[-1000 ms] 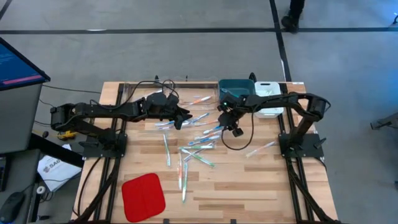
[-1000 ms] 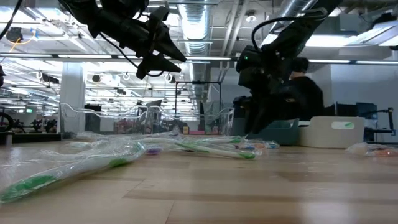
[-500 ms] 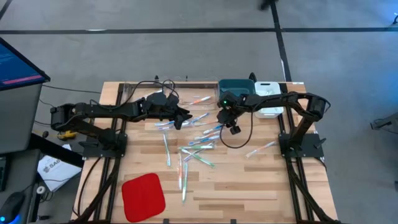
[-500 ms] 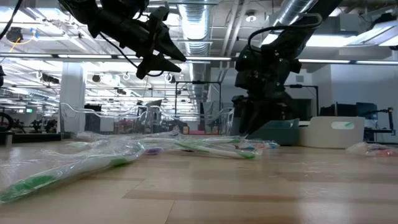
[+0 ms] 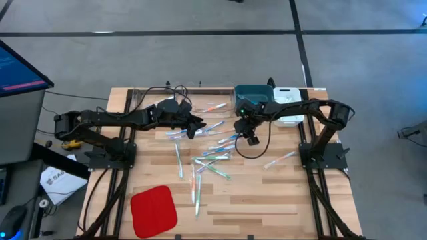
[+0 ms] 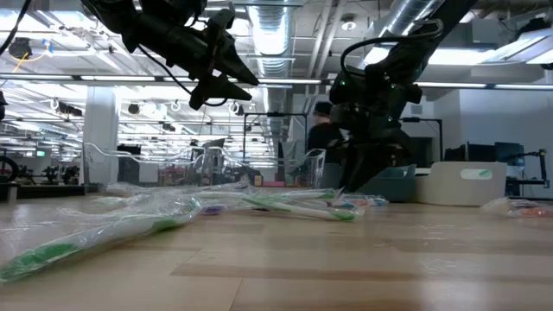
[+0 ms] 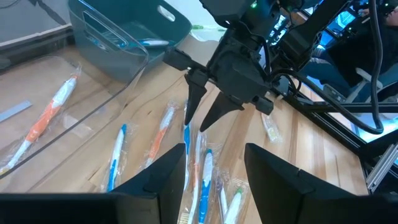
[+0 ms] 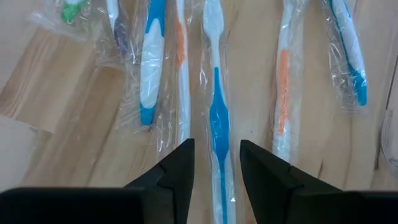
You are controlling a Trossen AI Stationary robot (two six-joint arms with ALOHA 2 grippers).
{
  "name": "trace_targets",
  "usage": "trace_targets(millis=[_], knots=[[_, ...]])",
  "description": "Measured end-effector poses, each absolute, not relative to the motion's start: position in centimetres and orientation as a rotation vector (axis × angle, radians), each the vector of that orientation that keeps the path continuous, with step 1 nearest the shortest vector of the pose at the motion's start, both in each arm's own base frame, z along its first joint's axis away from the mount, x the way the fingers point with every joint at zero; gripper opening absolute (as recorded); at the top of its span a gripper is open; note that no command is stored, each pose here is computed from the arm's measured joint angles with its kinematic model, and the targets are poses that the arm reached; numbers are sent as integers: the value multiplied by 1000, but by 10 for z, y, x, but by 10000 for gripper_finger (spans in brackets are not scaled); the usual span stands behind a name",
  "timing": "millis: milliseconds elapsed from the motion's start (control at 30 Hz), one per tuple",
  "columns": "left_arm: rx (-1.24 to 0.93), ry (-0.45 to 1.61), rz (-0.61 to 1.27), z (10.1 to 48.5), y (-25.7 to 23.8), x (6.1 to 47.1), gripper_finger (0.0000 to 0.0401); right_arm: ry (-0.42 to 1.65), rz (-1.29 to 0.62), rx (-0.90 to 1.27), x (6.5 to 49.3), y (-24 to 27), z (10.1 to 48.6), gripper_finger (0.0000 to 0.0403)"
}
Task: Pick & Place Toothbrushes
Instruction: Put the blue toothbrush into the blue bin
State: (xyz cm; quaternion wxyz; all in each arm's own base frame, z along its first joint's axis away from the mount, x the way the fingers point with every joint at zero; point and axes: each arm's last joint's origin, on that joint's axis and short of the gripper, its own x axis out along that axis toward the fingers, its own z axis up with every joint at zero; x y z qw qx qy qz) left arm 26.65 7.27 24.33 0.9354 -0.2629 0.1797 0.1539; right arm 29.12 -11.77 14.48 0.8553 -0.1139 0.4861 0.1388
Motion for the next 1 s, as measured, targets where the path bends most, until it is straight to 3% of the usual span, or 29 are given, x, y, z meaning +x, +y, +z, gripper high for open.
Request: trace_targets(millis=[633,1000], knots=[[-537,367,314,243,73,267,159,1008,314,-284,292,-118,145,122],[-537,367,315,243,73,267,159,993,293,-195,285,-116,135,122]])
